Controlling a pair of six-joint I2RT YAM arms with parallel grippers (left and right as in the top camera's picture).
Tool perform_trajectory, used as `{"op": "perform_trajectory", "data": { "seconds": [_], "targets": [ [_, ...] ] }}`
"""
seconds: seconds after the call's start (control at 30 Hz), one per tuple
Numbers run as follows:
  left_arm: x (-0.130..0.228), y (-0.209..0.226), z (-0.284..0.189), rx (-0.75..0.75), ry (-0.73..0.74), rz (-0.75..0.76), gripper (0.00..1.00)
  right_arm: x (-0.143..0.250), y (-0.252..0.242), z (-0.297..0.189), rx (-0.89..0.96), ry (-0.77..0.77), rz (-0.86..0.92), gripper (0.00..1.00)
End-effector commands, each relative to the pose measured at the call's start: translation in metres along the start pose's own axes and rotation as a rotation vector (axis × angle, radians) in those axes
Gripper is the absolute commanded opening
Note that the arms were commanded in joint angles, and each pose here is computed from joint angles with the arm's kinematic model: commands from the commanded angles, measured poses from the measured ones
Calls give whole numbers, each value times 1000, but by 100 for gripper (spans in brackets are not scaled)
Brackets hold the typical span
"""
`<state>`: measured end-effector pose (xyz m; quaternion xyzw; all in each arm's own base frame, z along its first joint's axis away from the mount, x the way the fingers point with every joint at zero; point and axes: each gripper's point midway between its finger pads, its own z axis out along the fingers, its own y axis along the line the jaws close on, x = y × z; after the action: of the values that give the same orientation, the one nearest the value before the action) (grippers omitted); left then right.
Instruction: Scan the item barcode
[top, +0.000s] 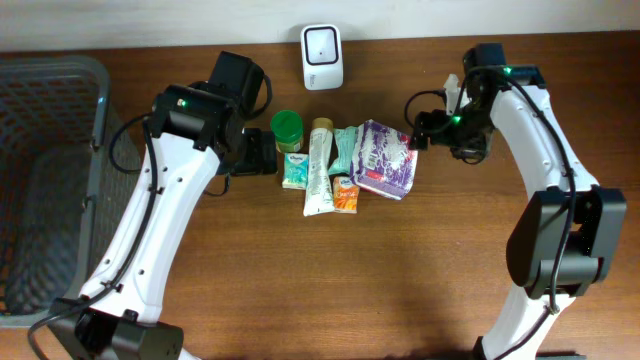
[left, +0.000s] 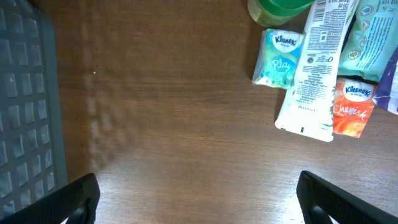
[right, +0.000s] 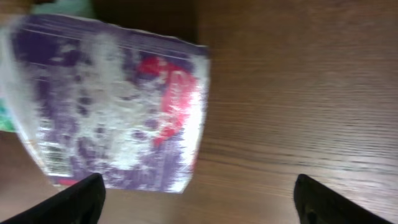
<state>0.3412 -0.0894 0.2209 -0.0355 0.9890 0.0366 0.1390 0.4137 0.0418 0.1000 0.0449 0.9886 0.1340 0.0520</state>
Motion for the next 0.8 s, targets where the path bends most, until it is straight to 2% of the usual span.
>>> {"op": "perform_trajectory", "data": {
  "seconds": [0.0, 0.1, 0.17, 0.23, 0.3, 0.4, 0.43, 0.5, 0.53, 0.6, 0.63, 0.67, 0.77],
  "targets": [
    [-1, 2, -2, 1, -5, -19, 99, 8, -24, 6, -64, 13, 44, 95],
    [-1, 2, -2, 1, -5, -19, 99, 14, -10, 31, -326, -15, 47, 94],
    [-1, 2, -2, 1, -5, -19, 99, 21, 16, 53, -499, -54, 1, 94],
    [-1, 2, -2, 1, -5, -19, 99, 25, 23, 66, -509, -57, 6, 94],
    [-1, 2, -2, 1, -5, -19, 99, 26, 28, 75, -510, -65, 27, 84],
    [-1, 2, -2, 1, -5, -19, 99, 26, 44, 78, -516, -73, -28, 76],
    [-1, 2, -2, 1, -5, -19, 99, 25, 54, 81, -517, -80, -61, 59],
    [-1, 2, -2, 1, -5, -19, 99, 27, 56, 87, -465, -78, -83, 25],
    [-1, 2, -2, 1, -5, -19, 99, 27, 56, 88, -454, -76, -83, 4],
    [-1, 2, -2, 1, -5, -19, 99, 19, 47, 75, -435, -89, -60, 4],
    [-1, 2, -2, 1, -5, -19, 99, 13, 32, 62, -367, -89, -24, 4],
    [-1, 2, -2, 1, -5, -19, 99, 6, 3, 35, -198, -82, 28, 4],
    [-1, 2, -2, 1, -5, -19, 99, 3, -33, -1, 99, -70, 36, 4]
  ]
}}
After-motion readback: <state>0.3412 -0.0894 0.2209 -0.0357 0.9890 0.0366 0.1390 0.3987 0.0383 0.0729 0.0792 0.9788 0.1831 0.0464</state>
